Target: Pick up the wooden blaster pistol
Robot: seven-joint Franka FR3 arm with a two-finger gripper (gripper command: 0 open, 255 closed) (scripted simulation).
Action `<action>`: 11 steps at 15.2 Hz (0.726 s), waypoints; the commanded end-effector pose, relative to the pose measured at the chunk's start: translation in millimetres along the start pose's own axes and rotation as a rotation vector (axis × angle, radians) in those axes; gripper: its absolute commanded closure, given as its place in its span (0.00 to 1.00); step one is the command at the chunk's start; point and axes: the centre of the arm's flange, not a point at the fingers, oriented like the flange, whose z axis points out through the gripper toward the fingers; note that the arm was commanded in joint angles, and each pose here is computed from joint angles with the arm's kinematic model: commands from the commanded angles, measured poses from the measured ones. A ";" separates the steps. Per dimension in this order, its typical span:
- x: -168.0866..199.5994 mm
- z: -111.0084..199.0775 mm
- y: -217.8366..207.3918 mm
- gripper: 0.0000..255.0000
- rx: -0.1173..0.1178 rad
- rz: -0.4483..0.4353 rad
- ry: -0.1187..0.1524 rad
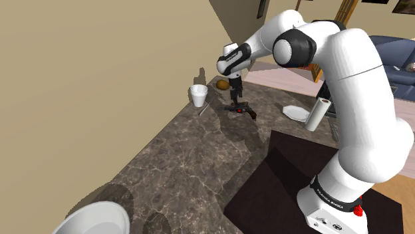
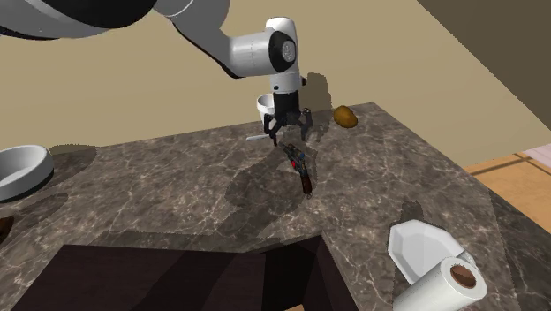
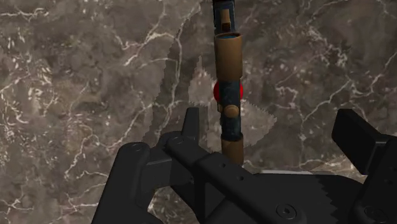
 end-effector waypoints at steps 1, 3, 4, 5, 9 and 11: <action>19.6 14.1 14.0 0.00 -0.003 -0.023 -0.017; 27.6 24.6 18.9 0.00 -0.004 -0.030 -0.023; 29.3 29.6 18.7 0.00 -0.004 -0.030 -0.023; 30.9 34.6 18.5 0.00 -0.004 -0.030 -0.023; 37.6 54.6 17.8 0.00 -0.004 -0.030 -0.023; 38.6 57.5 17.7 0.00 -0.004 -0.030 -0.023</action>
